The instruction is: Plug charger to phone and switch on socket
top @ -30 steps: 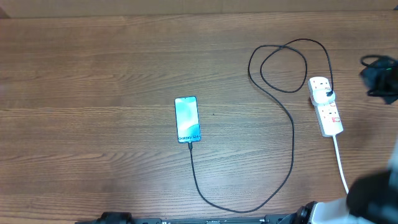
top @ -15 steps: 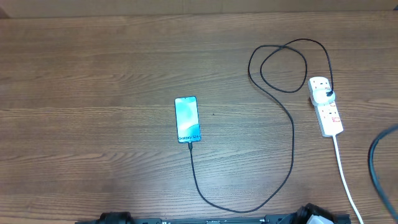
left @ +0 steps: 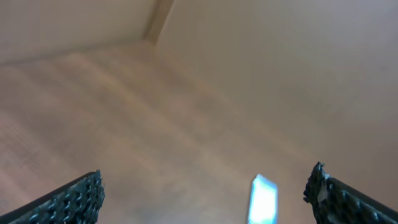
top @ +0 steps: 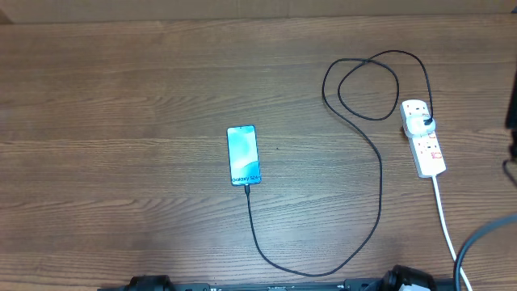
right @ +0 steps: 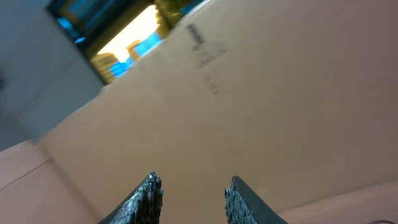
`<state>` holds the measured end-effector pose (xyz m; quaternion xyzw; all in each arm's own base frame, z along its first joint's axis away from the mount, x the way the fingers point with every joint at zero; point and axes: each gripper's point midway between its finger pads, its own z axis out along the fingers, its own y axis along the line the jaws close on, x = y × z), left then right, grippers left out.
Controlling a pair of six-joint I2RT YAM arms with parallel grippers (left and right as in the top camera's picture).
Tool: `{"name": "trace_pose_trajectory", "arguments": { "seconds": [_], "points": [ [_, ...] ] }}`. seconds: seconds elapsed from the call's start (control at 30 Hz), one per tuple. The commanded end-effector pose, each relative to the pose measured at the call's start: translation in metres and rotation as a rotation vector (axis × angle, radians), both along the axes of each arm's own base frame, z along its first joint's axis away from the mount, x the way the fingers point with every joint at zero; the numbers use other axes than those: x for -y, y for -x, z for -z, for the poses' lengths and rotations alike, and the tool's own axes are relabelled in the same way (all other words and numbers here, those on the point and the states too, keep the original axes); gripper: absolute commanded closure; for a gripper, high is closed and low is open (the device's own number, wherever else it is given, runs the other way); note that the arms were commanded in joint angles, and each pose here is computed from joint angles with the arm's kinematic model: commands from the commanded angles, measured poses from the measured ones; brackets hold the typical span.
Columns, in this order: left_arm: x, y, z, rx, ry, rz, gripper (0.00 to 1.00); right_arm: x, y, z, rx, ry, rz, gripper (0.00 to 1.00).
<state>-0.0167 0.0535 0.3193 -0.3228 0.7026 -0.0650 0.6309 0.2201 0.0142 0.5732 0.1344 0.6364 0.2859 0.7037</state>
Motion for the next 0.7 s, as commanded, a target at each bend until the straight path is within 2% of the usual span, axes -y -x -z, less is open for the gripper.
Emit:
{"name": "trace_pose_trajectory", "arguments": {
  "seconds": [0.0,0.13,0.3,0.47,0.67],
  "points": [
    [-0.005,-0.011,-0.019,0.135,0.133,-0.061,0.00,-0.017,0.004,0.001,0.004,0.008,-0.074,0.65],
    [-0.004,-0.042,-0.026,0.181,0.157,-0.055,0.01,-0.021,0.002,0.003,-0.001,-0.003,-0.082,0.64],
    [-0.001,-0.096,0.004,0.110,0.156,-0.035,0.00,-0.025,0.002,0.004,-0.004,-0.005,-0.102,0.60],
    [0.007,-0.163,0.020,0.182,0.162,0.024,0.01,-0.026,0.002,0.003,0.000,-0.004,-0.102,0.58],
    [0.006,-0.214,0.058,0.230,0.144,0.028,0.01,-0.026,0.005,0.001,0.008,-0.003,-0.103,0.55]
  ]
}}
